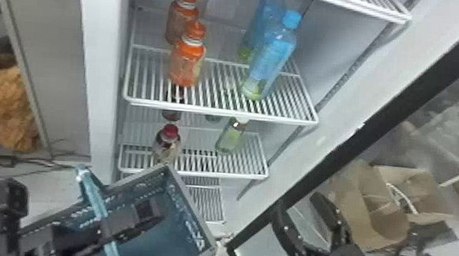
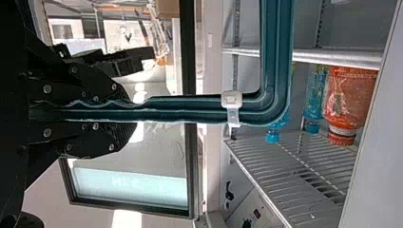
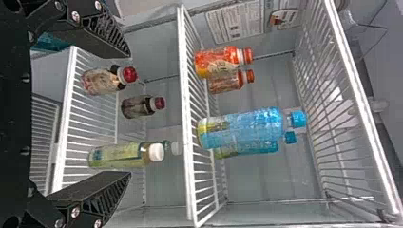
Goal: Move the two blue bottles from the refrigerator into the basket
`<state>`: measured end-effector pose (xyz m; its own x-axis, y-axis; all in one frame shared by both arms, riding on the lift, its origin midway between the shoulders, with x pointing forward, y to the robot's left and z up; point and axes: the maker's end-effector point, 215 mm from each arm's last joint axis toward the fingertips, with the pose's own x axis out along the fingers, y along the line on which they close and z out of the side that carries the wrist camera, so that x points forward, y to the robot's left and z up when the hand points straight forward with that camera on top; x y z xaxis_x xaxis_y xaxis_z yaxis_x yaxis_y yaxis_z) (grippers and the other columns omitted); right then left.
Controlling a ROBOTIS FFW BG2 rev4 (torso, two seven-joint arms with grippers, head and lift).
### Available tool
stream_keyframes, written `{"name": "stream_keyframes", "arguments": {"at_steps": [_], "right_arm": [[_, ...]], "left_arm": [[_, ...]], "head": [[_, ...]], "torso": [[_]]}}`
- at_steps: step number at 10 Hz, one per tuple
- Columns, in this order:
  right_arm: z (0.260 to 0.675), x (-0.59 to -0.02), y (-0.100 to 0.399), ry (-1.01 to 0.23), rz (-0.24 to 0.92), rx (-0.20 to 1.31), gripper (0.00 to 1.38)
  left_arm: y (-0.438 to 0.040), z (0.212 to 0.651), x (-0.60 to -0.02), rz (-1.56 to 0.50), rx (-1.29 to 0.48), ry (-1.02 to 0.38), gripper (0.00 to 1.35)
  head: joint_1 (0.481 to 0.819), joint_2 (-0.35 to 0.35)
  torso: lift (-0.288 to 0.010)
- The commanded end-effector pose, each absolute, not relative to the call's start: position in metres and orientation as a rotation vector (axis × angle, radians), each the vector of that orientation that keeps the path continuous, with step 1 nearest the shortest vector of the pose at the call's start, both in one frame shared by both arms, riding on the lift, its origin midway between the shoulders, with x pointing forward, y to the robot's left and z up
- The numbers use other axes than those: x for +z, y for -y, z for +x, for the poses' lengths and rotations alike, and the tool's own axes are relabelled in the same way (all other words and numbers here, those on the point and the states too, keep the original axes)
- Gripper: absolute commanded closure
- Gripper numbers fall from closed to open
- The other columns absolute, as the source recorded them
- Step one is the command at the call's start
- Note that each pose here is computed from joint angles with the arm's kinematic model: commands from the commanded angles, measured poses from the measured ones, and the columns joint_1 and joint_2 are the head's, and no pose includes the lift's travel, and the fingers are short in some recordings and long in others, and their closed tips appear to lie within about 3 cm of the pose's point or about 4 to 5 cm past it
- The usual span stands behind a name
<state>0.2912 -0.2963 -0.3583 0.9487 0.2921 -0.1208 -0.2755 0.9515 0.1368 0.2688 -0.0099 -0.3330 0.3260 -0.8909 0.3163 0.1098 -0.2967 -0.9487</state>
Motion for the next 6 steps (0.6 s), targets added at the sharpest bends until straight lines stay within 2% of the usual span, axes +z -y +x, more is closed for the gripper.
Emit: {"name": "stream_keyframes", "arguments": {"at_steps": [1,6], "right_arm": [[0.303,-0.349,0.300,-0.112,0.095,0.290,0.17],[0.343,-0.327,0.299,-0.040,0.079,0.299,0.17]], "left_arm": [[0.010,0.269,-0.333,-1.534,-1.188,-0.738,1.20],[0.010,0.270,-0.333,-1.534,-1.188,-0.738,1.20]], "head": [[0.695,-0.350],[0.695,-0.350]], "torso": [[-0.010],[-0.010]]}}
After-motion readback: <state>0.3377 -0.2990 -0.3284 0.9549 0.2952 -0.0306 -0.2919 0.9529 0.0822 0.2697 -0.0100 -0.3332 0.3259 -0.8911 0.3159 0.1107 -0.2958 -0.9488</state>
